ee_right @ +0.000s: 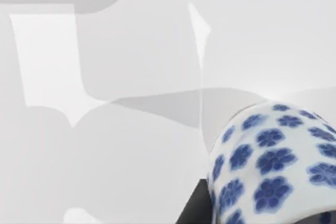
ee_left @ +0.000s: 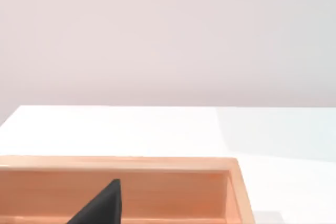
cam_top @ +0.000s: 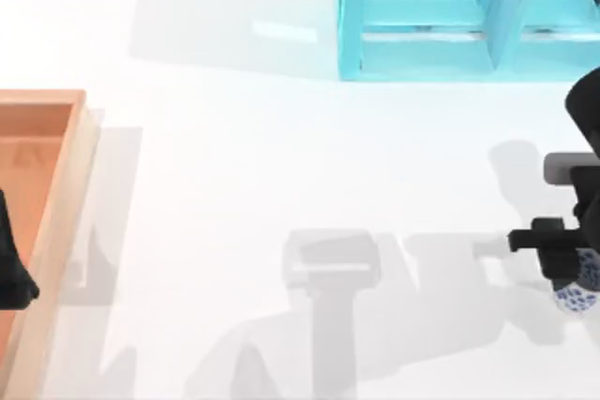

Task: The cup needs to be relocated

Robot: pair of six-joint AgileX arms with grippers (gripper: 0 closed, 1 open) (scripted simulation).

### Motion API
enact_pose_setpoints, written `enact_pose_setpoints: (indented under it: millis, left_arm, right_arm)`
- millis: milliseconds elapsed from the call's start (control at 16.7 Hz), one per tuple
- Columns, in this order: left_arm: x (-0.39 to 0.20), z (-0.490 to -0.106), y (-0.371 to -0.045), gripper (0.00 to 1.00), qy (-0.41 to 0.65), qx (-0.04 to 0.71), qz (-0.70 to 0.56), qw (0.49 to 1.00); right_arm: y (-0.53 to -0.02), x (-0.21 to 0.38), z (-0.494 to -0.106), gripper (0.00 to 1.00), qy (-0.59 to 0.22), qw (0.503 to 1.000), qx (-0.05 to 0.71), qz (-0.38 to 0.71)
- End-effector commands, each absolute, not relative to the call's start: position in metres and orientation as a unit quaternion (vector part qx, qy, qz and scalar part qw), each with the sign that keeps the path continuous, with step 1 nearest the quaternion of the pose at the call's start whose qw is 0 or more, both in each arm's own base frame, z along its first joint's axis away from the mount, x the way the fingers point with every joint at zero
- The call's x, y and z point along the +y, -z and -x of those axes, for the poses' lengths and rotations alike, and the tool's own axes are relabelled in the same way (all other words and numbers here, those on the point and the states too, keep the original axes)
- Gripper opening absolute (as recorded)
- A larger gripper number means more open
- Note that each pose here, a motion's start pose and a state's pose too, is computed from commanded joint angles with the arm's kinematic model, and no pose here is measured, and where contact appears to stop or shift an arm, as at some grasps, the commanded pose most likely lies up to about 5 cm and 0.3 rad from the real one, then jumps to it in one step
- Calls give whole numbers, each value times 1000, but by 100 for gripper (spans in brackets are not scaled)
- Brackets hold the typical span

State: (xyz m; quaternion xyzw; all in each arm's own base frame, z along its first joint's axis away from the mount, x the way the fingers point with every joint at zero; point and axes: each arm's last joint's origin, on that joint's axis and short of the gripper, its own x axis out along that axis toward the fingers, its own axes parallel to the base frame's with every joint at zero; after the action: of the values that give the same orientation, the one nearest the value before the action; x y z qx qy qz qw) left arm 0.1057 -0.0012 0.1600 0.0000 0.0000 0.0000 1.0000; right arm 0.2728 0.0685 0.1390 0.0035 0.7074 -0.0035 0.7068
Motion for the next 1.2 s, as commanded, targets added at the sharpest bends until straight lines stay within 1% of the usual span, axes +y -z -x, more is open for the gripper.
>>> enact_pose_setpoints:
  millis: [240, 420, 540, 720, 960, 1080, 1200]
  left_arm:
    - [-1, -106, -160, 100, 0, 0, 0, 1000]
    - [-1, -106, -160, 100, 0, 0, 0, 1000]
    - [-1, -106, -160, 100, 0, 0, 0, 1000]
    - [-1, -106, -160, 100, 0, 0, 0, 1000]
    - [-1, -106, -160, 100, 0, 0, 0, 1000]
    - [-1, -106, -160, 100, 0, 0, 0, 1000]
    - [-1, -106, -160, 100, 0, 0, 0, 1000]
  right_arm:
    - [-140, 65, -276, 0, 4, 706, 708, -4]
    - [-147, 40, -292, 0, 4, 702, 712, -3]
    - [-154, 7, -305, 0, 3, 698, 716, -3]
    - [-166, -64, -314, 0, 1, 693, 721, -6]
    - [-188, -161, -295, 0, -2, 694, 720, -9]
    - [-199, -192, -282, 0, 0, 700, 714, -7]
    - [-208, -209, -272, 0, 3, 706, 709, -5]
